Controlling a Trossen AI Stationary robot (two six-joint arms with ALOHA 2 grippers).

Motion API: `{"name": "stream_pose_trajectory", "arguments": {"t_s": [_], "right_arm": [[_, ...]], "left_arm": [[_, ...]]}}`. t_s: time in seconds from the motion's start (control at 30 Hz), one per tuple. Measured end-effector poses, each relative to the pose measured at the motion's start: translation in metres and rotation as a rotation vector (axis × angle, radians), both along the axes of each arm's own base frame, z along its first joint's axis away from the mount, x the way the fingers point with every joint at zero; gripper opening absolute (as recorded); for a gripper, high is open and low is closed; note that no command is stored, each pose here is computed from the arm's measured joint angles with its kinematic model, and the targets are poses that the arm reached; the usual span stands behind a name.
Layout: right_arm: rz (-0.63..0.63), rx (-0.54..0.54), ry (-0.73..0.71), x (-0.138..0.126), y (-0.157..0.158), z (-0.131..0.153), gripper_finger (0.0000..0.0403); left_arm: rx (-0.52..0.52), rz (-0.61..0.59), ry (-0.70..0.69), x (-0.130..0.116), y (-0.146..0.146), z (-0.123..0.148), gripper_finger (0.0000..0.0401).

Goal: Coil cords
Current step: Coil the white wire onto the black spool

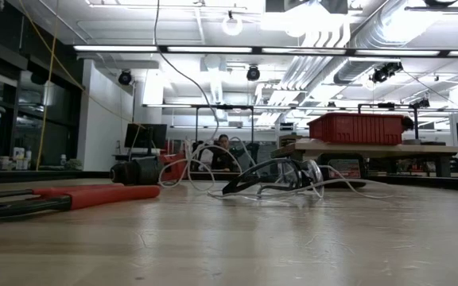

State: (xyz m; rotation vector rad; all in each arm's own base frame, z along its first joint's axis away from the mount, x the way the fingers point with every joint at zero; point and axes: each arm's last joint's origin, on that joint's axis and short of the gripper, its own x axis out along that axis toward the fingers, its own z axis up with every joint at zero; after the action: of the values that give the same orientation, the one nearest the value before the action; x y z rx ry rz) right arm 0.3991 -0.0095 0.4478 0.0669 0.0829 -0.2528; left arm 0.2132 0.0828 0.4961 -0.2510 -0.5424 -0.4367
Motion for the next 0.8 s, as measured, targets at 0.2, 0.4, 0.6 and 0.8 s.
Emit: {"name": "stream_pose_trajectory", "arguments": {"t_s": [0.2, 0.4, 0.6, 0.8], "right_arm": [[0.012, 0.001, 0.000, 0.000, 0.000, 0.000, 0.0061], [0.015, -0.001, 0.001, 0.000, 0.000, 0.000, 0.0011], [0.039, -0.006, 0.019, 0.000, 0.012, -0.002, 0.0001], [0.062, 0.009, 0.052, -0.003, 0.022, -0.004, 0.0000]], "left_arm": [[-0.007, 0.007, -0.003, 0.000, 0.000, 0.000, 0.0000], [-0.010, 0.013, -0.005, 0.000, 0.000, 0.000, 0.0000], [-0.012, 0.013, -0.005, 0.000, 0.001, 0.000, 0.0000], [-0.048, 0.011, 0.004, 0.000, 0.001, 0.000, 0.0000]]}}
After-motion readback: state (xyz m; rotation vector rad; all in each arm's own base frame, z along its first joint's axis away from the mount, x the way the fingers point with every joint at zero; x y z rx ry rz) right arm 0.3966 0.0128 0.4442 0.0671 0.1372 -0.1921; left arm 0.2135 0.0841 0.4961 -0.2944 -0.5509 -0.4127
